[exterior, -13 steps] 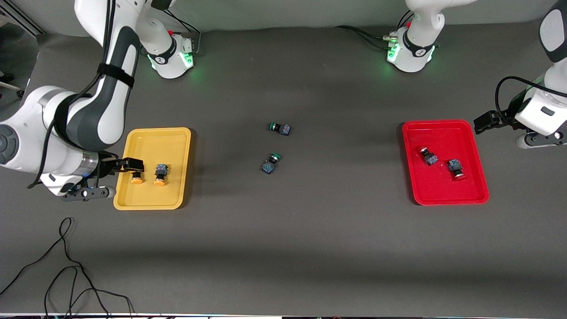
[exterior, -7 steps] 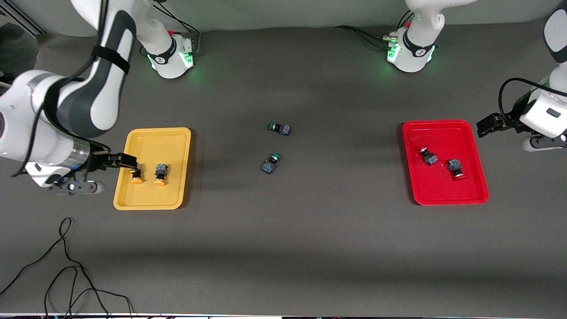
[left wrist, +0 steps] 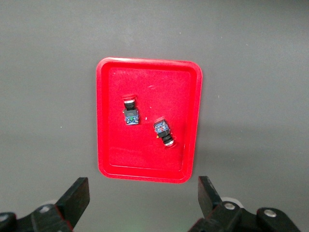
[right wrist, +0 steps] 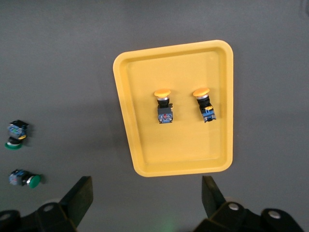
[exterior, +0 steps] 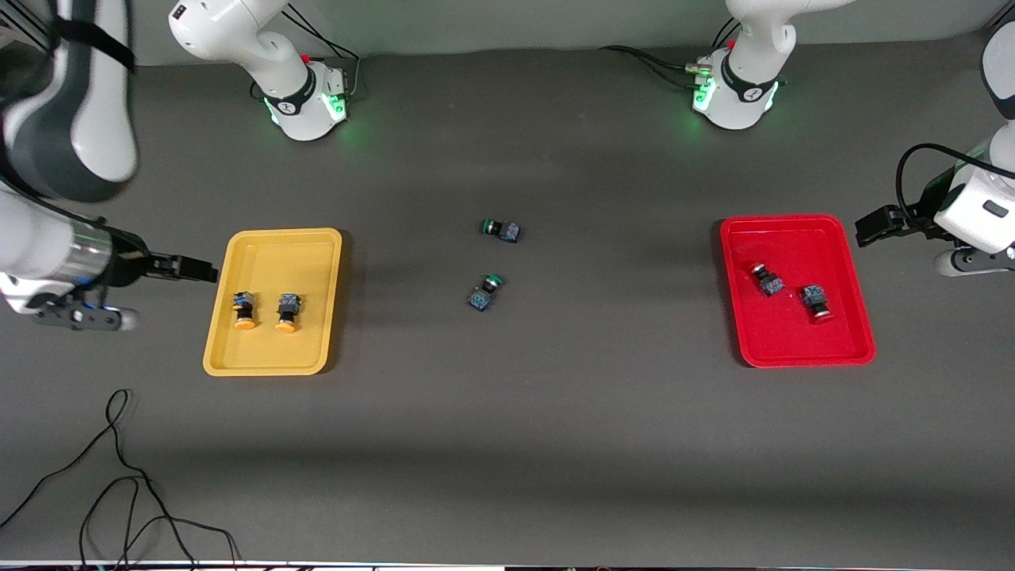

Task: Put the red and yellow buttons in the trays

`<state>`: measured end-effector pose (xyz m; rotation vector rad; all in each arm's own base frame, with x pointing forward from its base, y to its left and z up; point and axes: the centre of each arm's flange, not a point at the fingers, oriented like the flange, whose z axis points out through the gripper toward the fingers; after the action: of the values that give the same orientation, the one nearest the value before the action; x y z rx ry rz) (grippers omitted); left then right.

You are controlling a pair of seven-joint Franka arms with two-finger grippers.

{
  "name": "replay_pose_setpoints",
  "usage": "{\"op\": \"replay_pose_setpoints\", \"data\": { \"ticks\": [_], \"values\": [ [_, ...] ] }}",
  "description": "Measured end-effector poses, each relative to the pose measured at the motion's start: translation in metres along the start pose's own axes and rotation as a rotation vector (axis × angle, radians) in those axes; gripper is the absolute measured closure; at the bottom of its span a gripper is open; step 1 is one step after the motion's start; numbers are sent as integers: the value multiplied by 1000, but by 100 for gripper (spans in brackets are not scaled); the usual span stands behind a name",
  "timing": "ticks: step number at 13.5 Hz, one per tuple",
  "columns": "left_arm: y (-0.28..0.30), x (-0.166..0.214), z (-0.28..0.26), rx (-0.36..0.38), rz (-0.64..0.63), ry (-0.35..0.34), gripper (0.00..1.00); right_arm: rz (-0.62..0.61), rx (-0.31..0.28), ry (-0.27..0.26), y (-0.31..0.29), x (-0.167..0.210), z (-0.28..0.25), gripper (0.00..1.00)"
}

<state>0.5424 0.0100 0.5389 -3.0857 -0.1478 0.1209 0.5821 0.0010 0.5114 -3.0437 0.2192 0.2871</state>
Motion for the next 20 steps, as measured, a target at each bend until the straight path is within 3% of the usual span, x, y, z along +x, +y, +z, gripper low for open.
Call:
{"op": "replay_pose_setpoints", "data": {
  "ticks": [5, 12, 20],
  "values": [
    [0, 0, 0, 0, -1, -1, 0, 6, 34, 41, 21, -32, -47, 0],
    [-2, 0, 0, 0, -3, -4, 0, 20, 2, 72, 38, -53, -74, 0],
    [-5, 0, 0, -1, -9, -4, 0, 19, -28, 64, 39, -54, -74, 0]
  ]
}}
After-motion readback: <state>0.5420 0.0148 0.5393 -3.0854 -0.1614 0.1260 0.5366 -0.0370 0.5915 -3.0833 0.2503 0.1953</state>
